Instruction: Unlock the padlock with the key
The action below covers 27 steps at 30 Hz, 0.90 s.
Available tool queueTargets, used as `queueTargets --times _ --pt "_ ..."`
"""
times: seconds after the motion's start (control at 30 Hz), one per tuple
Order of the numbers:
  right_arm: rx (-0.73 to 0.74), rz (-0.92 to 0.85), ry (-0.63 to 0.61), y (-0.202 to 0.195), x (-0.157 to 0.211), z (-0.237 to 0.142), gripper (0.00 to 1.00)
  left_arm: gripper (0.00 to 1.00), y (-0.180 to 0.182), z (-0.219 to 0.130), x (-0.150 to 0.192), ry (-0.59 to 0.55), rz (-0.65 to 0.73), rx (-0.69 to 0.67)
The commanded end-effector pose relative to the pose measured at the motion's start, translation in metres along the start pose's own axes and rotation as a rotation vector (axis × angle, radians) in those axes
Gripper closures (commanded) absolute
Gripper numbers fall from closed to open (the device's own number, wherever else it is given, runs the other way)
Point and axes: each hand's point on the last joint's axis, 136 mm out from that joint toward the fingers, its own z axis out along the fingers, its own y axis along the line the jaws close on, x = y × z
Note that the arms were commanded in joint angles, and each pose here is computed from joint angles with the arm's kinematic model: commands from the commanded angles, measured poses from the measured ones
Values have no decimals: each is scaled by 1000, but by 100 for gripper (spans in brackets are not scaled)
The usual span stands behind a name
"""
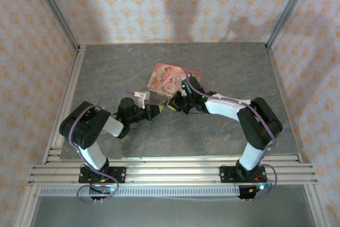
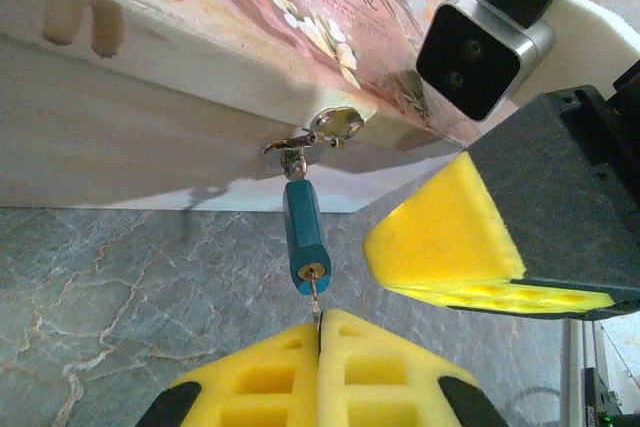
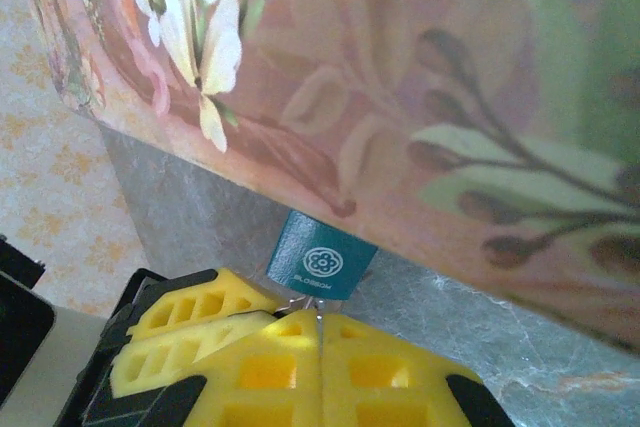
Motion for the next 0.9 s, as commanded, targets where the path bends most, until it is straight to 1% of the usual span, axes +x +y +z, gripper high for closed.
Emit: queueTargets --times 0.0,0.03,0.2,0.23,0.27,0.33,0.43,0.67,0.87 --pt "37 7 -41 -8 -1 -3 96 100 -8 2 -12 -34 37 32" --pt "38 5 -50 -8 -1 -3 91 100 -8 2 -11 -32 36 31" --pt "40 -41 -86 2 2 0 54 100 -5 3 -6 -21 36 24" --pt "40 -47 -92 4 3 1 49 100 -5 3 -5 -18 35 23" --pt "40 -48 -98 5 3 2 47 100 -5 4 -4 -18 34 24" --pt "35 -42 -117 5 2 4 43 100 -5 4 -3 -17 34 24" --pt "26 -27 -138 6 -1 7 40 100 -5 5 0 -13 36 21" --pt "69 15 -188 -1 -9 11 40 100 -5 6 3 -10 41 16" --pt "115 26 -192 -6 -13 17 40 100 -4 7 2 -20 39 11"
